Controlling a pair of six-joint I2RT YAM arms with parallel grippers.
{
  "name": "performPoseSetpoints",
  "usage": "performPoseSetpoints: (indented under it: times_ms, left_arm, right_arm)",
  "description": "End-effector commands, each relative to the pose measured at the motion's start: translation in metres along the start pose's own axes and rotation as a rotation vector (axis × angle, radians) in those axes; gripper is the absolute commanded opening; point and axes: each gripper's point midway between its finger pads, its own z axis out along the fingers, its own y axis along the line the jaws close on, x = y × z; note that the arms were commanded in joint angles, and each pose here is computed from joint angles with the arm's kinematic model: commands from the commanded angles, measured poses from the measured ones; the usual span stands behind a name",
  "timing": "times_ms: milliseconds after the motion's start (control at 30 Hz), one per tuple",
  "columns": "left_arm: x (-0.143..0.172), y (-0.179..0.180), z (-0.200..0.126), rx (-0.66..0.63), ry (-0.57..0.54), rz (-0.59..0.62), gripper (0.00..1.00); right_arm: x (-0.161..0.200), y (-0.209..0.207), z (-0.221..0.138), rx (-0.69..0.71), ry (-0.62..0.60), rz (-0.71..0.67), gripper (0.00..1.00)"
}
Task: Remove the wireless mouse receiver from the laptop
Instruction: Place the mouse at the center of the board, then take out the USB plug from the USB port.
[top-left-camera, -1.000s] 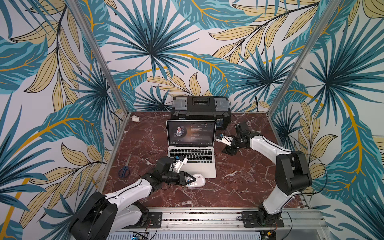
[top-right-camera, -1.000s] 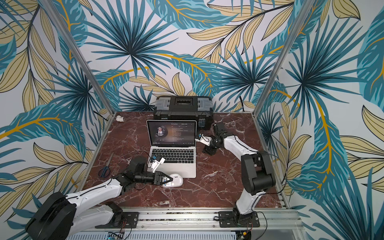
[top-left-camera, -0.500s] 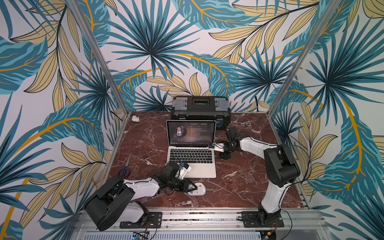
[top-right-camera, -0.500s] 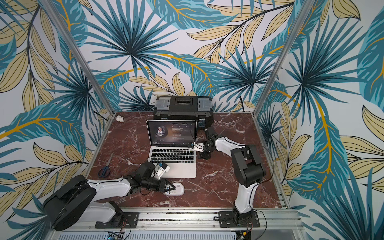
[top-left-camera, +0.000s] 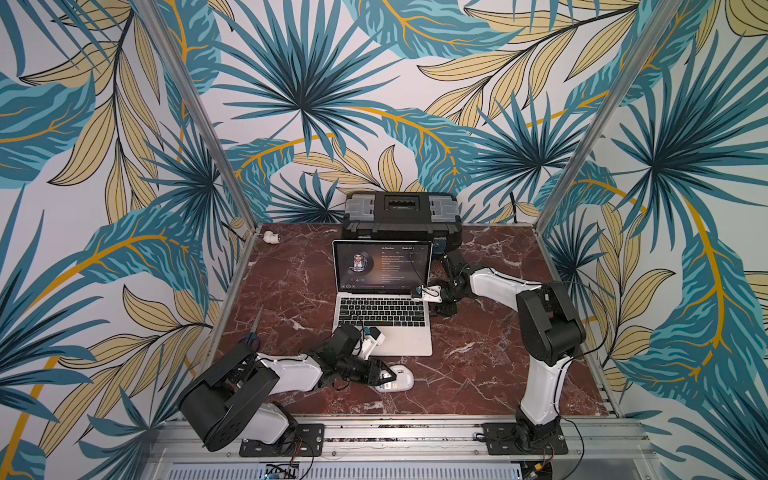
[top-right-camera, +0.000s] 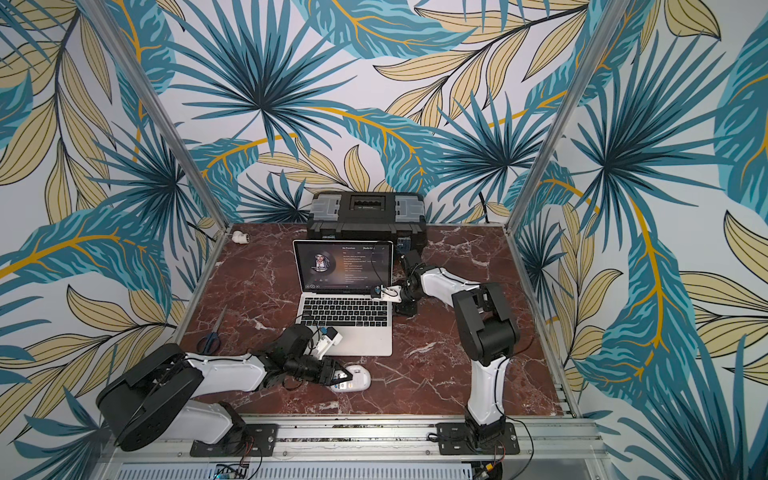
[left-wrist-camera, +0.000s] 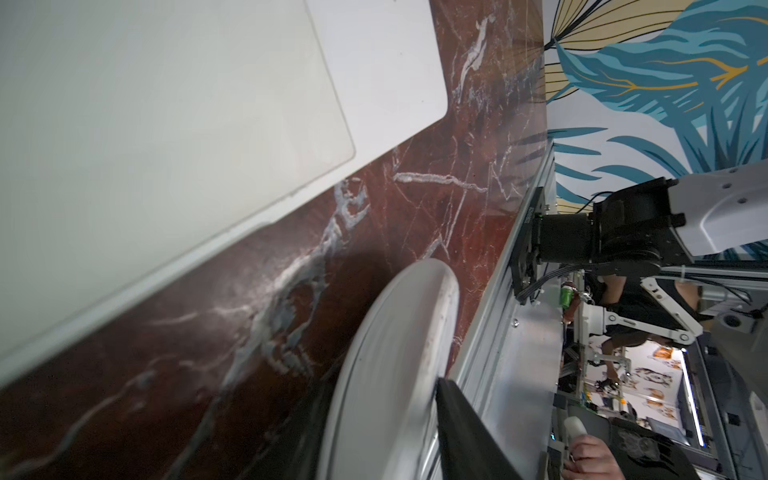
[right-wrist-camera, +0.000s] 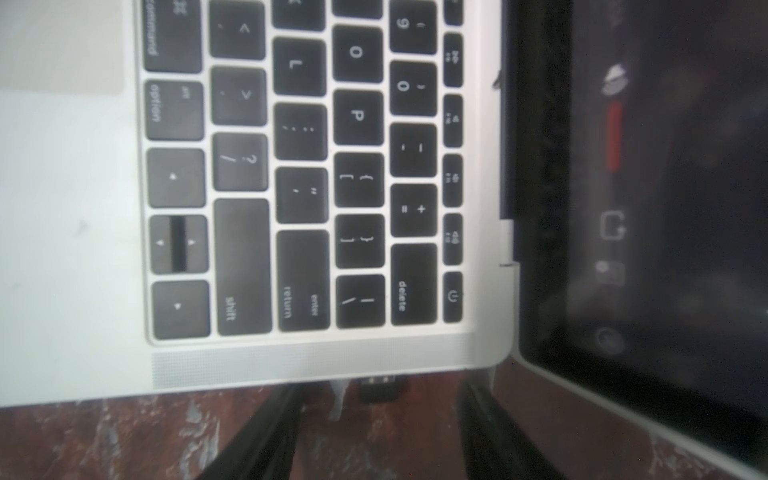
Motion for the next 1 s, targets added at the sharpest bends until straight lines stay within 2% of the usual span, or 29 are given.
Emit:
performPoseSetpoints:
  times_ms: [0, 67, 233, 533, 700, 833, 967]
  left_arm:
    - [0.000, 0.009, -0.004, -0.069, -0.004, 0.006, 0.48]
    - [0.000, 0.007, -0.006, -0.070, -0.004, 0.010, 0.55]
    - [-0.002, 0.004, -0.012, -0.084, -0.005, 0.026, 0.63]
    - [-0.028, -0.005, -0.042, -0.096, -0.069, 0.054, 0.77]
    - [-0.049, -0.021, -0.056, -0.090, -0.095, 0.113, 0.78]
    - [-0.065, -0.030, -0.060, -0.074, -0.116, 0.149, 0.78]
    - [-0.078, -0.034, -0.058, -0.055, -0.115, 0.161, 0.78]
  right_arm:
    - [0.005, 0.015, 0.013, -0.084, 0.042, -0.003, 0.57]
    - [0.005, 0.016, 0.013, -0.098, 0.046, 0.000, 0.52]
    - [0.004, 0.015, 0.015, -0.100, 0.055, -0.008, 0.47]
    - [0.007, 0.016, 0.020, -0.110, 0.083, -0.017, 0.31]
    - [0.007, 0.015, 0.023, -0.109, 0.093, -0.029, 0.26]
    - [0.007, 0.016, 0.024, -0.114, 0.098, -0.045, 0.18]
    - [0.004, 0.015, 0.023, -0.106, 0.098, -0.056, 0.15]
